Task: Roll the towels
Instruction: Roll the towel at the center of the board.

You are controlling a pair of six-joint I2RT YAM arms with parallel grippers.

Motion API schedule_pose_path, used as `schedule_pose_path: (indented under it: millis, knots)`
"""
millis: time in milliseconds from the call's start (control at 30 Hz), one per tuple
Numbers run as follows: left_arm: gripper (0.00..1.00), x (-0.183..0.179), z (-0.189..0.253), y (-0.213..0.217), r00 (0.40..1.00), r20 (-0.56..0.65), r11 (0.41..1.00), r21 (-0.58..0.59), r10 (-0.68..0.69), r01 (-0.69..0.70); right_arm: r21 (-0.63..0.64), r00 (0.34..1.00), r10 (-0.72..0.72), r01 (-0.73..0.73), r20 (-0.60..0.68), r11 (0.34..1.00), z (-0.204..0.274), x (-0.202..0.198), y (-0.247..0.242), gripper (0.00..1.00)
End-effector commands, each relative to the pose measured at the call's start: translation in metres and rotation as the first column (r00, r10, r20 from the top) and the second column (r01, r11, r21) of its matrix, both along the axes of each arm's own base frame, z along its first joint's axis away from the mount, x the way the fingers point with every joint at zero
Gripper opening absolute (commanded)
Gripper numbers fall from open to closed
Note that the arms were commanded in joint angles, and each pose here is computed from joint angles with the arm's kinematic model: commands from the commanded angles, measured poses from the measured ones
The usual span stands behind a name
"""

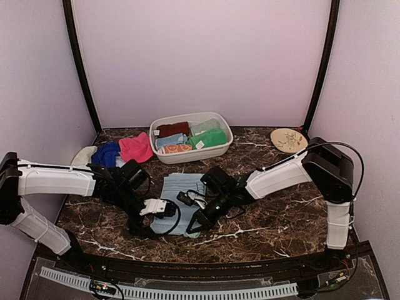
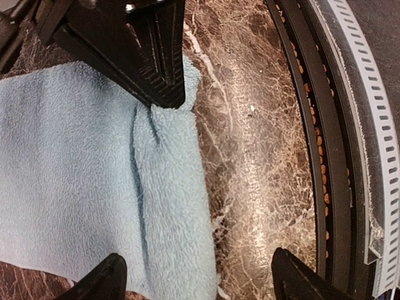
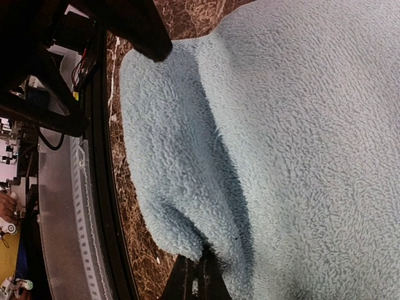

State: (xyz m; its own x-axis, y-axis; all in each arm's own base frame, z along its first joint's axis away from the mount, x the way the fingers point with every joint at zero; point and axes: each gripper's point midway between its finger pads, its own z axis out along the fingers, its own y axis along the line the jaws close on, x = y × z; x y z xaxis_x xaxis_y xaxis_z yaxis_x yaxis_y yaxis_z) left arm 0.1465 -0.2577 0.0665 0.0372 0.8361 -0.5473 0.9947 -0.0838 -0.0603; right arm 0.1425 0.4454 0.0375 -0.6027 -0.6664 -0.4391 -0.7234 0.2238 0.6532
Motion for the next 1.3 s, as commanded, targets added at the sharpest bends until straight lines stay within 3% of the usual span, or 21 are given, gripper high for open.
schedule_pose_path:
  millis: [0, 233, 367, 467, 633, 700, 833, 967, 1033, 1100, 1267]
  knots:
    - [0.78, 0.013, -0.002, -0.011, 0.998, 0.069, 1.000, 0.008, -0.003, 0.002, 0.035, 0.999, -0.006, 0.007, -0.040, 0.999, 0.007, 0.001, 0.006, 0.00]
    - [0.44, 0.023, -0.012, -0.014, 0.996, 0.086, 0.999, 0.030, 0.015, -0.018, 0.018, 0.998, -0.013, 0.014, -0.054, 1.000, 0.001, -0.003, -0.001, 0.00]
    - [0.34, 0.025, -0.018, -0.014, 0.997, 0.073, 0.998, 0.051, 0.033, -0.037, 0.017, 0.999, -0.028, 0.028, -0.041, 0.999, 0.001, 0.000, -0.004, 0.00]
    - [0.17, 0.026, -0.019, -0.014, 0.997, 0.058, 0.997, 0.058, 0.043, -0.046, 0.017, 0.999, -0.051, 0.051, -0.007, 0.999, 0.002, 0.004, -0.006, 0.00]
    - [0.00, 0.028, -0.021, -0.014, 0.997, 0.009, 0.994, 0.070, 0.079, -0.080, 0.062, 0.968, -0.173, 0.165, 0.181, 0.984, 0.020, 0.030, -0.016, 0.17]
    - [0.00, 0.028, -0.023, -0.014, 0.995, -0.027, 0.993, 0.075, 0.096, -0.094, 0.071, 0.936, -0.236, 0.225, 0.262, 0.972, 0.025, 0.042, -0.027, 0.27]
    - [0.00, 0.031, -0.023, -0.011, 0.988, -0.081, 0.989, 0.080, 0.131, -0.125, 0.138, 0.842, -0.348, 0.320, 0.412, 0.937, 0.051, 0.062, -0.045, 0.33]
    - [0.00, 0.033, -0.019, -0.008, 0.979, -0.130, 0.987, 0.059, 0.155, -0.148, 0.266, 0.596, -0.443, 0.364, 0.670, 0.893, 0.102, 0.075, -0.066, 0.52]
    - [0.00, 0.033, -0.019, -0.007, 0.976, -0.147, 0.986, 0.054, 0.163, -0.157, 0.334, 0.493, -0.494, 0.379, 0.716, 0.863, 0.127, 0.077, -0.075, 0.97]
    - [0.00, 0.035, -0.019, -0.006, 0.972, -0.163, 0.985, 0.049, 0.172, -0.166, 0.383, 0.414, -0.586, 0.477, 0.696, 0.791, 0.141, 0.089, -0.091, 1.00]
    - [0.00, 0.037, -0.022, -0.009, 0.958, -0.214, 0.982, 0.055, 0.189, -0.181, 0.515, 0.446, -0.683, 0.450, 0.578, 0.730, 0.154, 0.086, -0.112, 1.00]
